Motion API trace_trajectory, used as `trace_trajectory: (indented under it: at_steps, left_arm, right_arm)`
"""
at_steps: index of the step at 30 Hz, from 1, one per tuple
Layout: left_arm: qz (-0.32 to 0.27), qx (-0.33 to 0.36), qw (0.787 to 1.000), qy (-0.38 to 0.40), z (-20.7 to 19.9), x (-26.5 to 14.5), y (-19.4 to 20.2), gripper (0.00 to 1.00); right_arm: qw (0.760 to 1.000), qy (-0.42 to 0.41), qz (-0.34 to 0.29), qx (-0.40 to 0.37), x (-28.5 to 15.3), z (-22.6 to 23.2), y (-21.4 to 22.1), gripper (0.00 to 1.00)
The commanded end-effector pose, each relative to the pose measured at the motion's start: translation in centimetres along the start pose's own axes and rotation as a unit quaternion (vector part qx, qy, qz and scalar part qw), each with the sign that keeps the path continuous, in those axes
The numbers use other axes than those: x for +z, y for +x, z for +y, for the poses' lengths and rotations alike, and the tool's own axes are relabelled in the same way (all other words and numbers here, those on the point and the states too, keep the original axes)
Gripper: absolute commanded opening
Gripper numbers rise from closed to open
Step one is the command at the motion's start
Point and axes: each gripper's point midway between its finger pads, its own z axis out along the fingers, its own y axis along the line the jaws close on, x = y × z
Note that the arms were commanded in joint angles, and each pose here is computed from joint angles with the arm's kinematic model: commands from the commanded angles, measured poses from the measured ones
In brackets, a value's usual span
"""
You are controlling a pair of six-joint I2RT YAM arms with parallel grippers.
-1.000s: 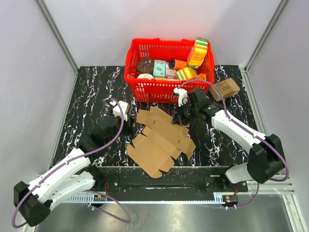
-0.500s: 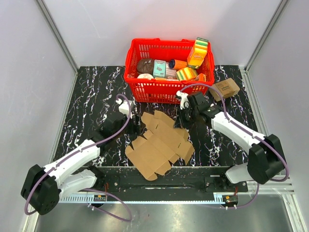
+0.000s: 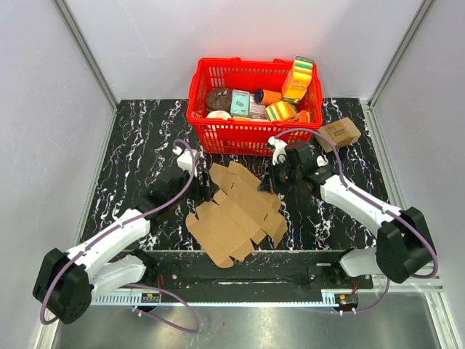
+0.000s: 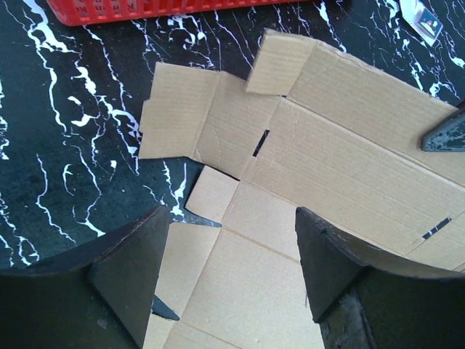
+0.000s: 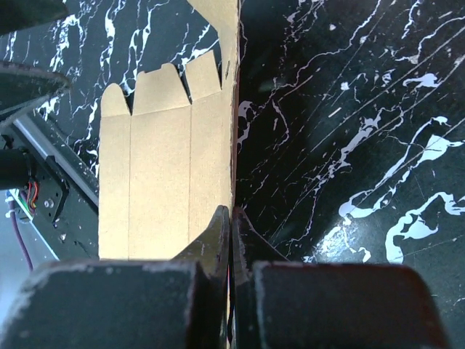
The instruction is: Fold the paper box
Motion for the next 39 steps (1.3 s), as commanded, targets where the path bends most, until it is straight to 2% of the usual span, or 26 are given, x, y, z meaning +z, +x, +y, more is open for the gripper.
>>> trace_trajectory:
  at_steps: [1,6,8,11,14,22,27,30,35,39]
  left_arm:
    - [-0.037,0.014,0.999,0.021,0.0,-0.5,-2.7,0.75]
    - [-0.033,0.001,0.999,0.025,1.5,-0.6,-3.6,0.75]
    - [-0.038,-0.004,0.998,0.048,1.2,-0.4,-3.9,0.78]
    - [-0.036,-0.011,0.997,0.07,1.0,0.2,-3.6,0.79]
    - [-0.026,-0.03,0.997,0.067,1.3,1.1,-2.6,0.79]
    - [0.009,-0.056,0.995,0.08,1.4,3.4,-0.6,0.61]
    - [0.006,-0.063,0.997,0.045,2.8,4.1,-0.5,0.45]
    - [0.002,-0.064,0.998,0.024,3.6,4.4,-0.7,0.32]
    - [0.011,-0.068,0.998,-0.009,4.8,5.2,-0.5,0.02]
    - [0.03,-0.077,0.996,-0.019,5.4,6.2,0.2,0.0]
  right_arm:
    - [0.995,-0.056,-0.056,-0.054,-1.1,2.5,-2.0,0.0]
    - [0.994,-0.043,-0.066,-0.078,-1.4,2.1,-2.4,0.0]
    - [0.992,-0.036,-0.076,-0.089,-1.6,1.8,-2.5,0.0]
    - [0.99,-0.03,-0.104,-0.096,-2.0,1.9,-3.0,0.0]
    - [0.989,-0.021,-0.103,-0.101,-2.3,1.9,-3.1,0.0]
    - [0.988,-0.053,-0.104,-0.105,-2.7,3.2,-3.0,0.0]
    - [0.988,-0.053,-0.101,-0.106,-2.8,3.4,-2.8,0.0]
    - [0.988,-0.057,-0.1,-0.103,-2.8,3.6,-2.9,0.0]
    - [0.988,-0.062,-0.105,-0.097,-2.9,3.9,-3.0,0.0]
    - [0.986,-0.068,-0.113,-0.1,-3.1,4.2,-3.0,0.0]
